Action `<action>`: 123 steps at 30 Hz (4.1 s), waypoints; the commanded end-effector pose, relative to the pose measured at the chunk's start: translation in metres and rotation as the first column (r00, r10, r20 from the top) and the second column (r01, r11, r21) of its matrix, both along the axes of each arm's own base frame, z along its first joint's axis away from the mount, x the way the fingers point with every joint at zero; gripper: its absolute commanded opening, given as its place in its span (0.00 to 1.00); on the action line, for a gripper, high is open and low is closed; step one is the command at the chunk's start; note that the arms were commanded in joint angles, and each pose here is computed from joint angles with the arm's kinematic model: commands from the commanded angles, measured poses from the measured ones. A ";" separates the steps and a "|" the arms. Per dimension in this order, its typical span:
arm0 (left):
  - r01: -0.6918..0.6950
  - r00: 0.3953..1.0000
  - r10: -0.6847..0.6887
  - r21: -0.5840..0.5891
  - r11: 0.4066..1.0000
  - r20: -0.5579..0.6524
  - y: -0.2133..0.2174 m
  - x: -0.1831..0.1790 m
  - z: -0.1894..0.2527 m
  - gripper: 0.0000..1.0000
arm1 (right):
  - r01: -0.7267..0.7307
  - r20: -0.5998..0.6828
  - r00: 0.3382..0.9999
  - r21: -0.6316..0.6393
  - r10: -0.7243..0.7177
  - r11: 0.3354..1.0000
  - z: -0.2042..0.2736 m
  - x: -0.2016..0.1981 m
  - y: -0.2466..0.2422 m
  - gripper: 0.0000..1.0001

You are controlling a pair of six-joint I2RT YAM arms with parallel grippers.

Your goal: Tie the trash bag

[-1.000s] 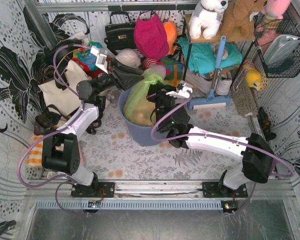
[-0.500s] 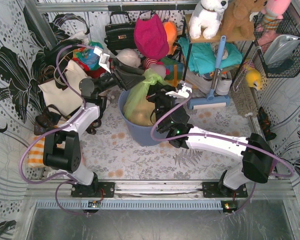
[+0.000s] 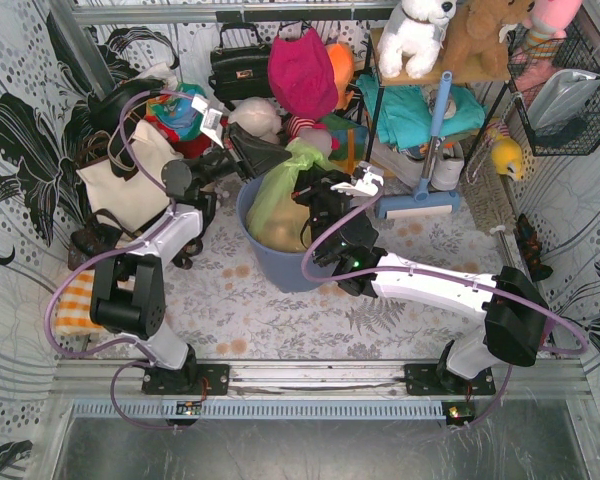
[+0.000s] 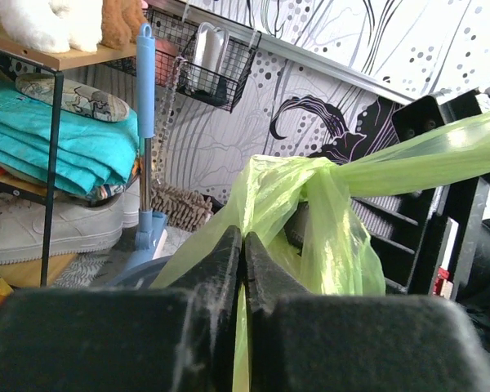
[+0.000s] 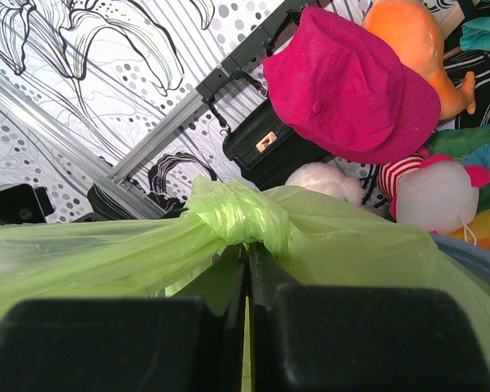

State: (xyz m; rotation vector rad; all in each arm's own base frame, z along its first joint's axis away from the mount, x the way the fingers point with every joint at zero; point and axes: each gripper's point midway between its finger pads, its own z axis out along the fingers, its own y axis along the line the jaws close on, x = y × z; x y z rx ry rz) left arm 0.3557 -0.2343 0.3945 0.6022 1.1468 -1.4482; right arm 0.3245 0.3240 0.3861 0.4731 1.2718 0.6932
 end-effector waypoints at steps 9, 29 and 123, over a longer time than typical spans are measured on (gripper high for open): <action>-0.031 0.999 0.029 0.050 0.998 0.042 0.006 -0.034 0.005 0.10 | -0.062 0.113 0.992 0.041 0.057 0.997 0.026 -0.007 0.010 0.00; -0.020 1.000 0.016 0.172 0.985 0.025 -0.006 -0.075 -0.015 0.10 | -0.178 0.331 0.922 -0.097 0.201 0.979 0.044 -0.026 0.038 0.00; -0.424 0.865 0.490 0.365 0.829 -0.107 0.013 -0.088 -0.015 0.67 | -0.171 0.528 0.789 -0.302 0.314 0.938 0.040 -0.051 0.051 0.00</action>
